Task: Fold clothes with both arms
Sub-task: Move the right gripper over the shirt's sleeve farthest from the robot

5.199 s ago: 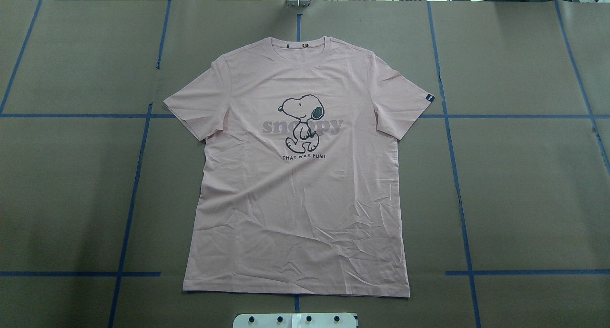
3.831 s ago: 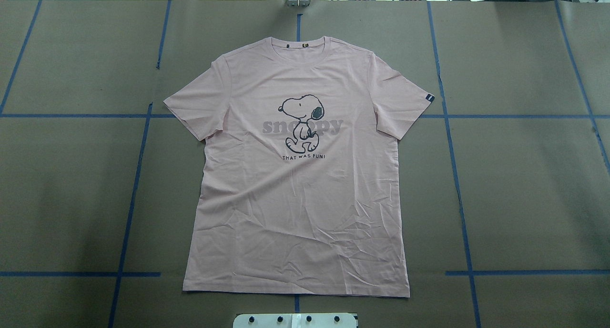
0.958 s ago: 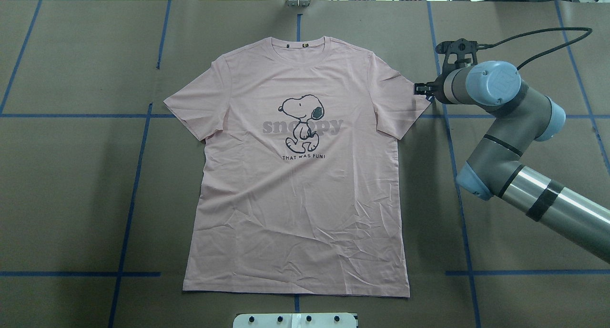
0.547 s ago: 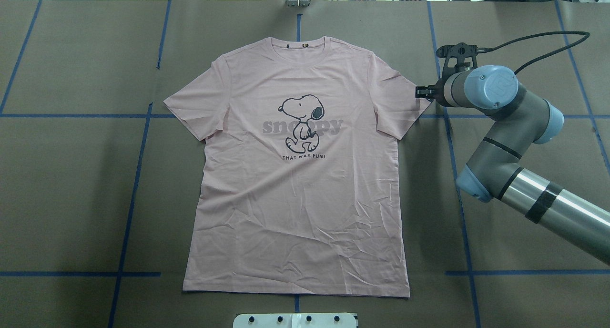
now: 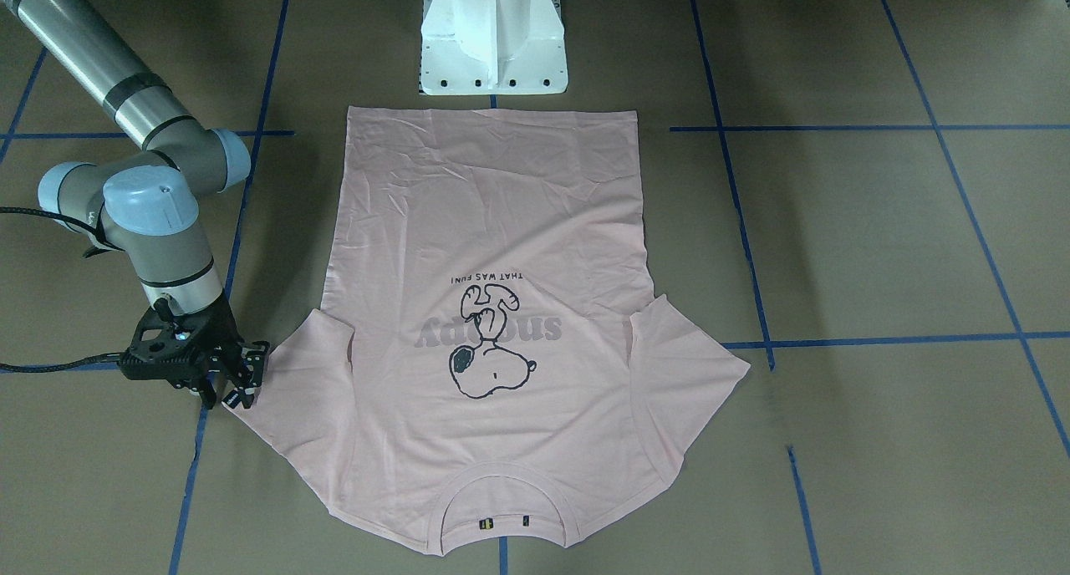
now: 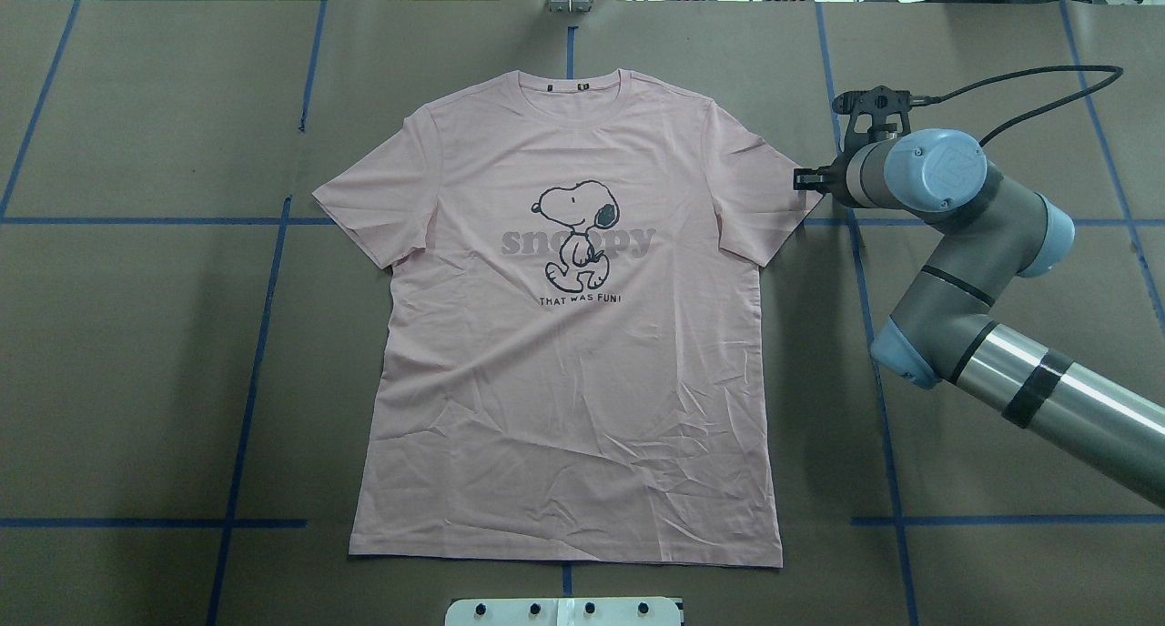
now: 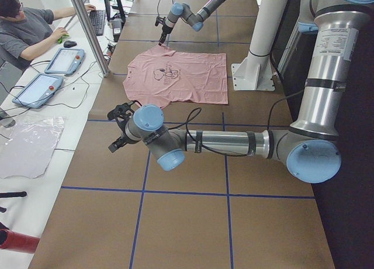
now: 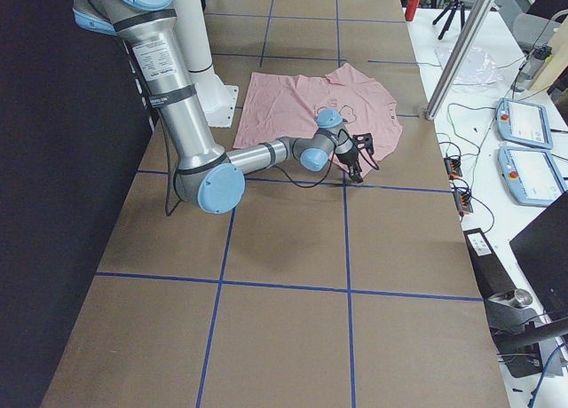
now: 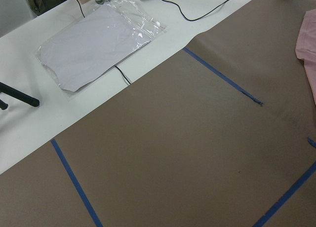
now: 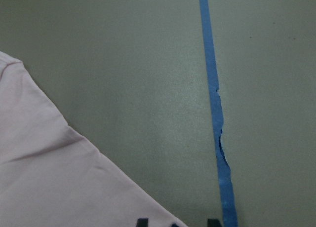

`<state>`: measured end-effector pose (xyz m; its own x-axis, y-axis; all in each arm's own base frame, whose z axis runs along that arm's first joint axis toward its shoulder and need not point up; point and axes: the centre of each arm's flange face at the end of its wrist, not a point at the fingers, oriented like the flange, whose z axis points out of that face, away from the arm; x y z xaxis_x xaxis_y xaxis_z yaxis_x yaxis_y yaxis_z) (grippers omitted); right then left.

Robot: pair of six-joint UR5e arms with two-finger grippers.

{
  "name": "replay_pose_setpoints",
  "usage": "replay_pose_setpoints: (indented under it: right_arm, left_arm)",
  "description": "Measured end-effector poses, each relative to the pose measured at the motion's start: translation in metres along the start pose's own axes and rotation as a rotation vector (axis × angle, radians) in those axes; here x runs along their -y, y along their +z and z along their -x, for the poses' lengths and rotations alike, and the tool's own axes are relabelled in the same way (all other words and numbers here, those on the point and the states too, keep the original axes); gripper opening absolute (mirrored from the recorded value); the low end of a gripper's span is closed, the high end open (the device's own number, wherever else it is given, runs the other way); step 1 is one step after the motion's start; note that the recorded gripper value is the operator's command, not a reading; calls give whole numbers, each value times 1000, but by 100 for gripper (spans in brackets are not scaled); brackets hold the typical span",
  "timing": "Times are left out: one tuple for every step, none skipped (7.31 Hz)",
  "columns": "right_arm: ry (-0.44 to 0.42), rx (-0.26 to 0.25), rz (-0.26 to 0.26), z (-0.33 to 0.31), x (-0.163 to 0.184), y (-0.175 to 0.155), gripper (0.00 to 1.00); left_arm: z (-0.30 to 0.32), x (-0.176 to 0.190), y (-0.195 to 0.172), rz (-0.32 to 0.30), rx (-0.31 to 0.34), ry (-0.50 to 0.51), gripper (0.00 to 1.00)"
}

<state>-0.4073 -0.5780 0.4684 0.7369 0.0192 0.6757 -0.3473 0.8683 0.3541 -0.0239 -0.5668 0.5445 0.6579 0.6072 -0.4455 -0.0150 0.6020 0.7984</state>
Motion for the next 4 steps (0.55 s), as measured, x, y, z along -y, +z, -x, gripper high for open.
replay_pose_setpoints:
  right_arm:
    - [1, 1, -1, 0, 0, 0, 0]
    - [1, 3, -2, 2, 0, -1, 0]
    - [1, 2, -3, 4, 2, -1, 0]
    - [1, 0, -7, 11, 6, -5, 0]
  left_arm:
    - [0, 0, 0, 0, 0, 0, 100]
    - [0, 0, 0, 0, 0, 0, 100]
    - [0, 0, 0, 0, 0, 0, 100]
    - [0, 0, 0, 0, 0, 0, 100]
